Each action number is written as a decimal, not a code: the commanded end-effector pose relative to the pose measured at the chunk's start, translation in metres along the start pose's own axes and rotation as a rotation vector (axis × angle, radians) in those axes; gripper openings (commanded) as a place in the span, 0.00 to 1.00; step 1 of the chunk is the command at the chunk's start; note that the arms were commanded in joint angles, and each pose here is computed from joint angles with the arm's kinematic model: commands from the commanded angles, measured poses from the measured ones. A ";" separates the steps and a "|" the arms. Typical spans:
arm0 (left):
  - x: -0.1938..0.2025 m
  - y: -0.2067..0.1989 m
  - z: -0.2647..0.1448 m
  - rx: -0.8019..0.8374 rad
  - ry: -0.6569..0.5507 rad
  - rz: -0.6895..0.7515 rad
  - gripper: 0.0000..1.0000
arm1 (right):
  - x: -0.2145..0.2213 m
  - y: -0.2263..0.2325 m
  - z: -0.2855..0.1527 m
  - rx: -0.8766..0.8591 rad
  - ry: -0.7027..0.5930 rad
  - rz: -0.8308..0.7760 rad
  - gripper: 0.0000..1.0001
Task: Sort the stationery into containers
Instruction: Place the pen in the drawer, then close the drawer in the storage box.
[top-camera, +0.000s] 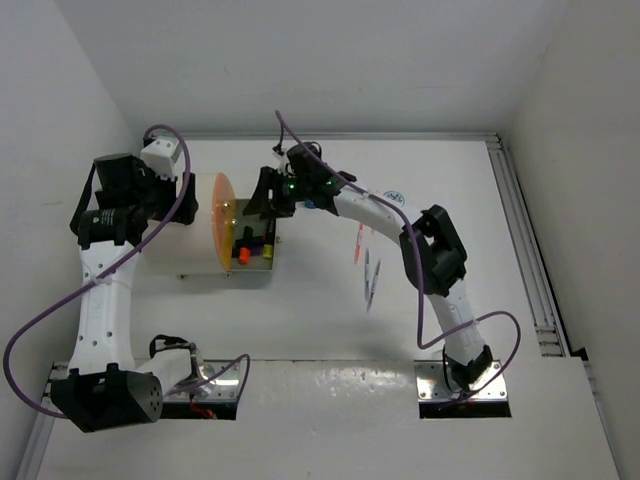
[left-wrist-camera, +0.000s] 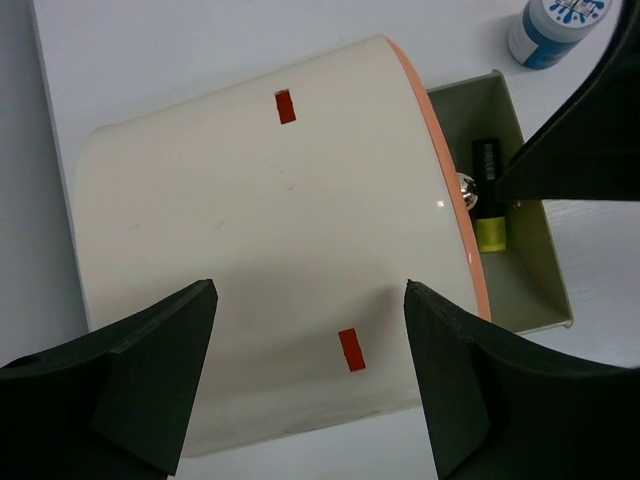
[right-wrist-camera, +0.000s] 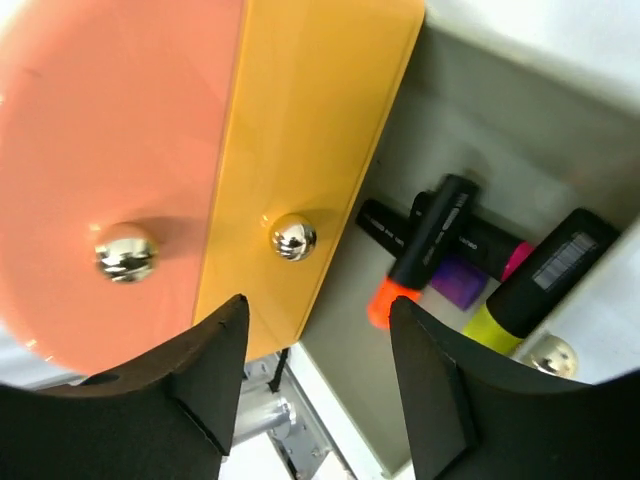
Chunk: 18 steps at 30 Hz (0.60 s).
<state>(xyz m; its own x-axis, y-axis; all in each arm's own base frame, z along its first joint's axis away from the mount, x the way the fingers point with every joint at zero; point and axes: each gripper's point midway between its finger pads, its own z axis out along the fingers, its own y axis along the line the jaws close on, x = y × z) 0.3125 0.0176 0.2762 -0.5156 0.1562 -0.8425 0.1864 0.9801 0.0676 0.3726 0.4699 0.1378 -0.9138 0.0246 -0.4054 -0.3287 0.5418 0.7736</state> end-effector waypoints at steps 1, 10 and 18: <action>-0.011 0.012 -0.013 -0.065 -0.040 -0.008 0.82 | -0.042 0.040 -0.040 -0.084 -0.117 -0.079 0.57; -0.008 0.016 -0.020 -0.011 -0.015 -0.036 0.78 | -0.042 -0.026 -0.091 0.068 -0.136 -0.027 0.10; -0.003 -0.012 -0.022 0.189 -0.017 -0.052 0.72 | -0.005 -0.091 -0.093 0.165 -0.066 0.126 0.00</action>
<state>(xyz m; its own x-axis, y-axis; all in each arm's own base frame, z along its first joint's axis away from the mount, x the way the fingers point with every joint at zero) 0.2990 0.0261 0.2759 -0.5636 0.0961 -0.8204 0.2230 0.9740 -0.0391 0.3907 0.3415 0.1183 -0.9206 0.1545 -0.3588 -0.1728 0.6627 0.7287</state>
